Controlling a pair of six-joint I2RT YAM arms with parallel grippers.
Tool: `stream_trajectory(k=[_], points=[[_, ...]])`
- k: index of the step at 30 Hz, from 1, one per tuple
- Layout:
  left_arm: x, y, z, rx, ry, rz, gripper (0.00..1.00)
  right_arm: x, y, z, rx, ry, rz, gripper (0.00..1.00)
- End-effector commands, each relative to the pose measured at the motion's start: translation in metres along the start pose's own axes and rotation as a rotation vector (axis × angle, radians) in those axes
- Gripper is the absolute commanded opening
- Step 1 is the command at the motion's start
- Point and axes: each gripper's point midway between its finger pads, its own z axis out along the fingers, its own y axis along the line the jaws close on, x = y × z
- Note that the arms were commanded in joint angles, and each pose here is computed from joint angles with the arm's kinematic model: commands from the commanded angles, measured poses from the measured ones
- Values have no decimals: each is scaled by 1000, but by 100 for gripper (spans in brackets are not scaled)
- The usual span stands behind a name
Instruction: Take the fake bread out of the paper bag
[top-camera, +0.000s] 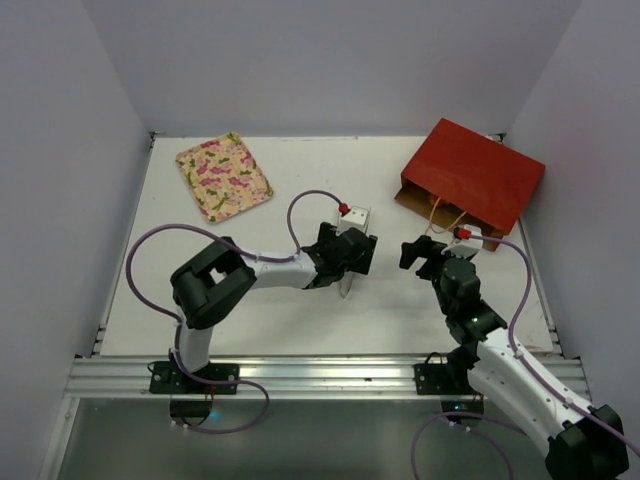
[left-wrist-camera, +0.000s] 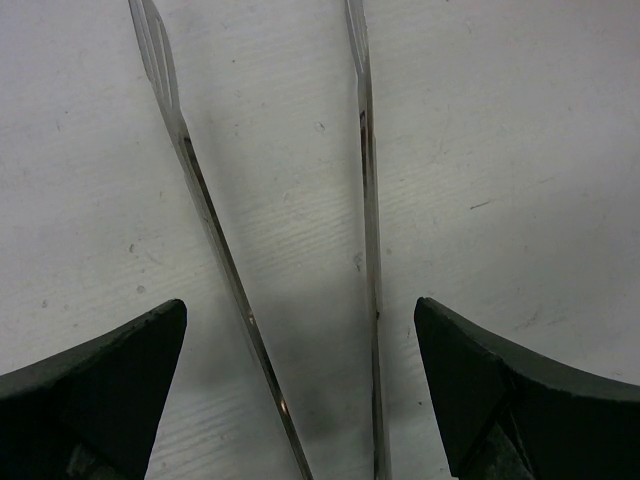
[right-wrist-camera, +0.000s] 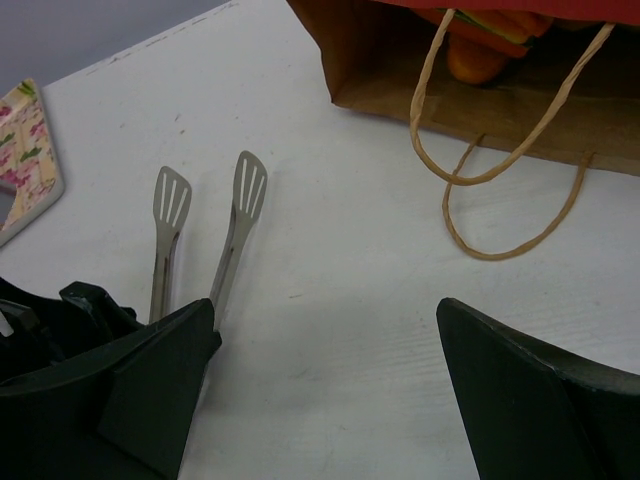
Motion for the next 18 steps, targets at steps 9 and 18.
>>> stream_trajectory(k=[9,18], points=[[-1,-7,14,-38,-25,-43,96,-8,-3,-2,22,-37,16,99],[1,-10,15,-38,-11,-38,87,-8,-3,-1,25,-32,15,99]])
